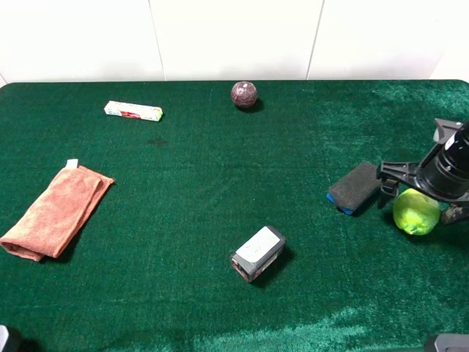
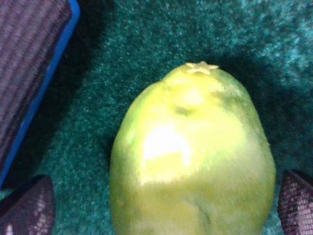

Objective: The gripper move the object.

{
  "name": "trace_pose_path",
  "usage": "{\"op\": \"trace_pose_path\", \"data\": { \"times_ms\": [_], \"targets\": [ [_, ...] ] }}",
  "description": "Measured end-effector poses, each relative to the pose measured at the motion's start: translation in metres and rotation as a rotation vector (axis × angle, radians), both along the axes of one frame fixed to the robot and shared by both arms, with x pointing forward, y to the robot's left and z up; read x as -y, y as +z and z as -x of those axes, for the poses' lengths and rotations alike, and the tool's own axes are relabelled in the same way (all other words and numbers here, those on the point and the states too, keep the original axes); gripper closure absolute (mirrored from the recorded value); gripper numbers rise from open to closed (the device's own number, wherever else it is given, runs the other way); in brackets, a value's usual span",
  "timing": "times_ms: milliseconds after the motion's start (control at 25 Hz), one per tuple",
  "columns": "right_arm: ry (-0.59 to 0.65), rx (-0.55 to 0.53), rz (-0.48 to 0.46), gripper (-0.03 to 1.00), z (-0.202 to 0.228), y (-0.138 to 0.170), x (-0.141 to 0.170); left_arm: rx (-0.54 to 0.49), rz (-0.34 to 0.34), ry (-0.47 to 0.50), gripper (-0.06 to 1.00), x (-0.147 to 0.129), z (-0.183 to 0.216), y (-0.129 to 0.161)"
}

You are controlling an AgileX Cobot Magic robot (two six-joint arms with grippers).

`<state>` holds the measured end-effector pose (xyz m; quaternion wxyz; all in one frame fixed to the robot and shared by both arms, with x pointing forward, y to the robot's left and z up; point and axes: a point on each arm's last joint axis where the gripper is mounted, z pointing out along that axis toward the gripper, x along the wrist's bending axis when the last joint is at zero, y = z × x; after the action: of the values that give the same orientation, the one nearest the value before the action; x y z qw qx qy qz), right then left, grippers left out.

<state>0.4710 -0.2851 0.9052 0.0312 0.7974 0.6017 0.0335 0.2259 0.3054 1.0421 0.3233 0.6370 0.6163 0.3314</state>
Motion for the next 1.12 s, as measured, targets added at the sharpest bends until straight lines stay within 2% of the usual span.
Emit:
{"op": "trace_pose_path", "data": {
  "times_ms": [280,600,840,920,1120],
  "targets": [
    [-0.002,0.055,-0.002,0.27,0.011,0.031,0.001,0.000,0.000,0.000,0.02,0.000,0.000,0.000],
    [-0.005,0.170,-0.006,0.27,0.046,0.102,0.003,0.000,0.000,0.000,0.02,0.000,0.000,0.000],
    [0.035,0.247,0.001,0.27,0.075,0.157,0.006,0.000,0.000,0.000,0.02,0.000,0.000,0.000],
    [0.070,0.303,0.008,0.27,0.091,0.181,0.007,0.000,0.000,0.000,0.02,0.000,0.000,0.000],
    [0.110,0.448,-0.009,0.27,0.121,0.204,0.006,0.000,0.000,0.000,0.02,0.000,0.000,0.000]
  ]
}}
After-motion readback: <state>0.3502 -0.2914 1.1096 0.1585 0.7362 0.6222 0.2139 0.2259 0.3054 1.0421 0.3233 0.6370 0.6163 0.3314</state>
